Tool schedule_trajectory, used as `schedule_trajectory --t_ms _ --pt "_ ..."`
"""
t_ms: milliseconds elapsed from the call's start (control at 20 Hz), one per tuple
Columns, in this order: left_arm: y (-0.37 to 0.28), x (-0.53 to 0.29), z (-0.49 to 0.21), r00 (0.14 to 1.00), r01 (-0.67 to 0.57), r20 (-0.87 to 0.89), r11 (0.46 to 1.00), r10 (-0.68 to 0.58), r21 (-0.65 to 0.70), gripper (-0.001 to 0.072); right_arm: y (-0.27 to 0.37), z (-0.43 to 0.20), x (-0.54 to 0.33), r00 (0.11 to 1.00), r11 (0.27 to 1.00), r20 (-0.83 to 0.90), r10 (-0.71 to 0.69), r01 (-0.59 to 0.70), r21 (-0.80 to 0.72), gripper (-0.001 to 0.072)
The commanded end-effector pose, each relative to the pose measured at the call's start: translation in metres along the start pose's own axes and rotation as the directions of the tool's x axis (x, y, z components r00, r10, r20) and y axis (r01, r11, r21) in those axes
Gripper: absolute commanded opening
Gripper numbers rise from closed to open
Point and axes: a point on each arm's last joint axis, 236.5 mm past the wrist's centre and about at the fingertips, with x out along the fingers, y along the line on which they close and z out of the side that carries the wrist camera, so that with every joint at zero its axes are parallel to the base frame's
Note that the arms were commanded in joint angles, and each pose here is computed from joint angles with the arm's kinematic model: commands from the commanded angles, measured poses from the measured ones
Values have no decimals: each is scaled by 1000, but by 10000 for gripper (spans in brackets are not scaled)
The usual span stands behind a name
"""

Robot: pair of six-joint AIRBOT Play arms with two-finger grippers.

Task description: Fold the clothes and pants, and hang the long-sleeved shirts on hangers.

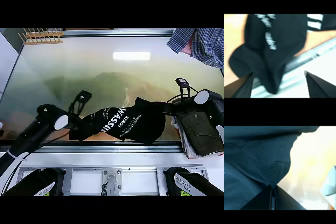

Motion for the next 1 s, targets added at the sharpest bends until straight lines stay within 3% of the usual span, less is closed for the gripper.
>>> schedule_trajectory --t_ms 0,150,350,550,750,800,850,950 --pt "61 10 7 998 -13 51 965 28 -262 682 1 3 -6 1000 1000 9 -6 6 -9 14" --pt "113 56 -31 999 35 -14 818 -52 -574 682 2 3 -6 1000 1000 10 -2 3 -7 14" --pt "117 102 -65 964 165 -26 669 -265 -725 682 2 3 -6 1000 1000 10 -2 3 -7 14" --pt "106 123 -66 946 185 -54 667 -320 -722 681 2 3 -6 1000 1000 10 -2 2 -7 14" --pt "86 129 -55 949 193 -64 731 -308 -655 679 4 4 -6 1000 1000 12 8 -8 -2 14" --pt "81 129 -49 950 200 -61 747 -306 -634 508 4 4 -6 1000 1000 12 8 -8 -2 14" --pt "78 127 -41 952 207 -53 763 -301 -613 289 4 4 -6 1000 1000 12 8 -8 -2 13" --pt "74 120 -19 957 227 -21 792 -289 -567 74 6 4 -6 1000 1000 13 15 -15 1 14"
